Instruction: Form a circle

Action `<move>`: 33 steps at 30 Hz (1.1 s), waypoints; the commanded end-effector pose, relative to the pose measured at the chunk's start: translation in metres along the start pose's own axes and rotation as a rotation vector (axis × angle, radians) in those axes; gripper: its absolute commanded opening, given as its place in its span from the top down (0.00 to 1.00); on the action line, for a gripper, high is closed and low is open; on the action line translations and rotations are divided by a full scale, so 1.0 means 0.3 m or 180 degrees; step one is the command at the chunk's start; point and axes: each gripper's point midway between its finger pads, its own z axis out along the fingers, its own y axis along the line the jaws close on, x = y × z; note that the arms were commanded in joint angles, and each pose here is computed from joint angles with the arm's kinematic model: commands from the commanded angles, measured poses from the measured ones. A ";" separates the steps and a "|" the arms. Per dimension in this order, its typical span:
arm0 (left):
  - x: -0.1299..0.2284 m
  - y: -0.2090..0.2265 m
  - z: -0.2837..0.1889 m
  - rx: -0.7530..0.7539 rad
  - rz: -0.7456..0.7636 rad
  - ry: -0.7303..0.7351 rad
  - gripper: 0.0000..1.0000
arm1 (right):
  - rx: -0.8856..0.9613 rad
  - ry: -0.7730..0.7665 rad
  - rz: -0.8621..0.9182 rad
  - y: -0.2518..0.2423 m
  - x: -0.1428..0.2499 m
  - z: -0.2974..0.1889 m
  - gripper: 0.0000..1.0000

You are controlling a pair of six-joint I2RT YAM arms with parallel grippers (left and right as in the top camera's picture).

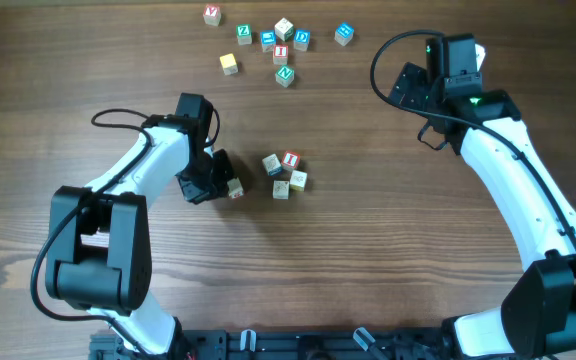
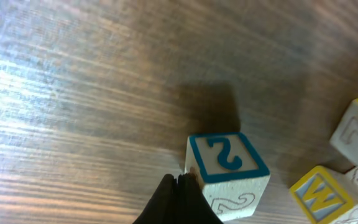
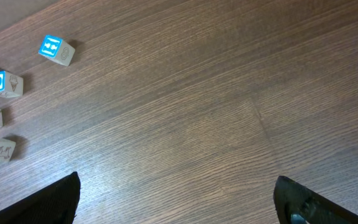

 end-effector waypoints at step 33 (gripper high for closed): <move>0.028 -0.164 0.022 0.0172 0.0441 -0.0271 0.96 | 0.0036 -0.0023 -0.0037 -0.005 -0.005 0.003 0.00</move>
